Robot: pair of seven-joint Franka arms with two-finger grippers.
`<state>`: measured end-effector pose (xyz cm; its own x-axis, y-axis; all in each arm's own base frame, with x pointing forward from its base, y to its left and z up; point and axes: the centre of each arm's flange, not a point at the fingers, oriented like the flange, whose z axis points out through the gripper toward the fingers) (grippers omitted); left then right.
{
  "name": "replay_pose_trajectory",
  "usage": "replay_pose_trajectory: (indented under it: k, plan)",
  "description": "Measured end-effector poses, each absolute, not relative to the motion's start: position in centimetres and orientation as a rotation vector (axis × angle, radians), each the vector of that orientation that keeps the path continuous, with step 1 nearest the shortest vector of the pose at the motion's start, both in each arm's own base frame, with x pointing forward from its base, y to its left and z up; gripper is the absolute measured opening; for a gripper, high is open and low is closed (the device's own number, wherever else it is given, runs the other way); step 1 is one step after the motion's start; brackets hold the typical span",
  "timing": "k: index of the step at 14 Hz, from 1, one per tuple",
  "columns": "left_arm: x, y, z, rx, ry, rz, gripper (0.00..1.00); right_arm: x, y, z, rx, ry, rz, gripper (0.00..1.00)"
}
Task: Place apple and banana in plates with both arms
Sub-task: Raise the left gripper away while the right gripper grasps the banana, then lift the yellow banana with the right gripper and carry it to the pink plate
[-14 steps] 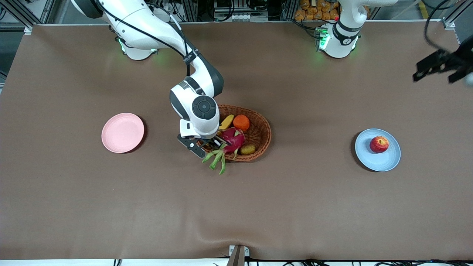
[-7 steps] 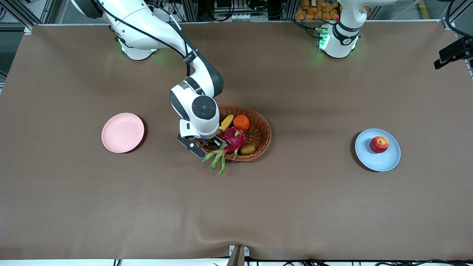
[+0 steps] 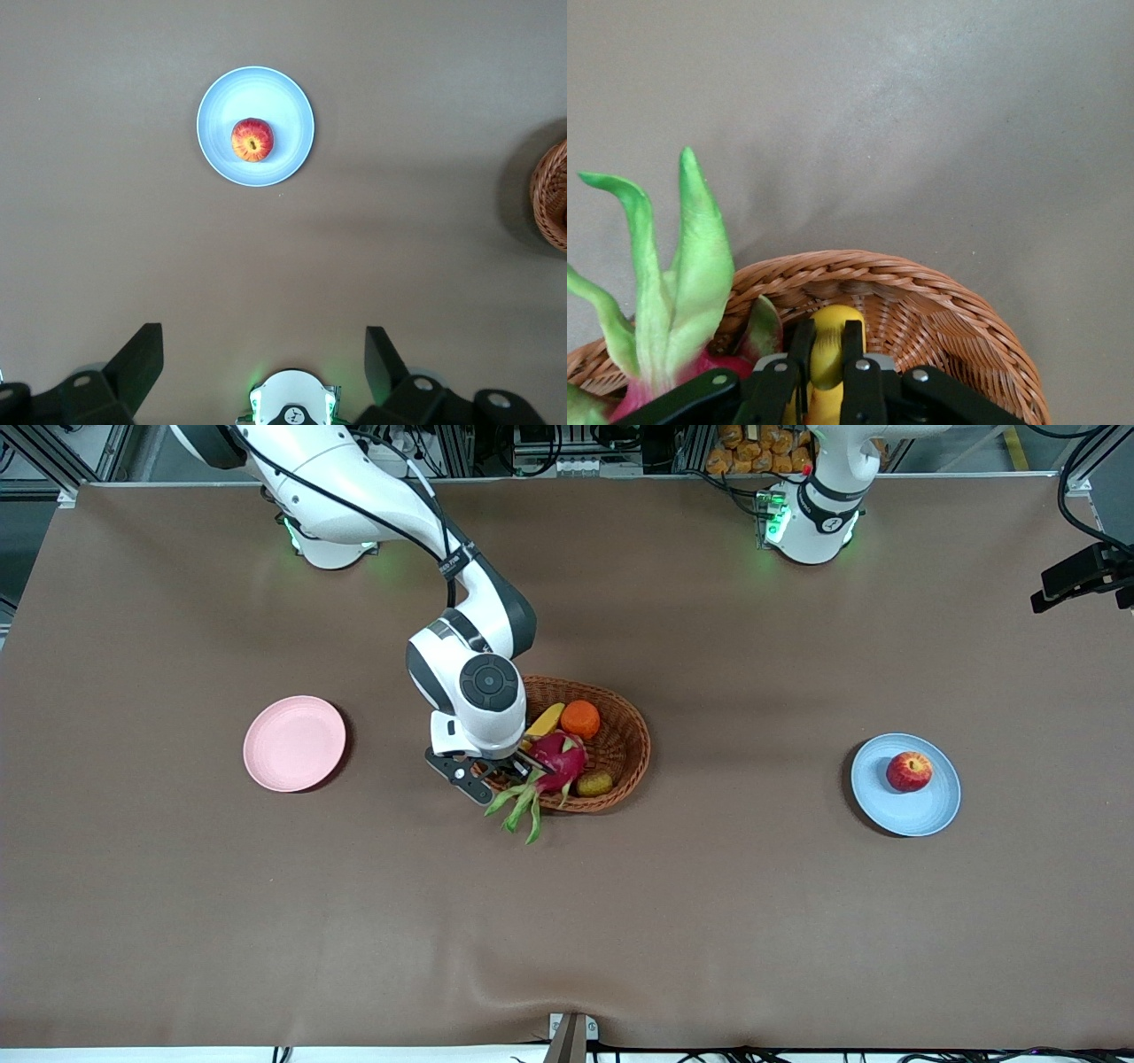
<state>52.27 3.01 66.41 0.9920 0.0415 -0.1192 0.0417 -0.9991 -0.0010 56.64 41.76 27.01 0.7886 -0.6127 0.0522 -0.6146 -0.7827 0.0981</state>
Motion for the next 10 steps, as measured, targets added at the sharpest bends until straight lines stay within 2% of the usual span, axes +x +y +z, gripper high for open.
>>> replay_pose_trajectory:
  k: [10]
  plan:
    - [53.1,1.7,65.4,3.117,0.035,-0.201,1.0,58.0,40.5,34.7,2.777,-0.873,0.027,0.16]
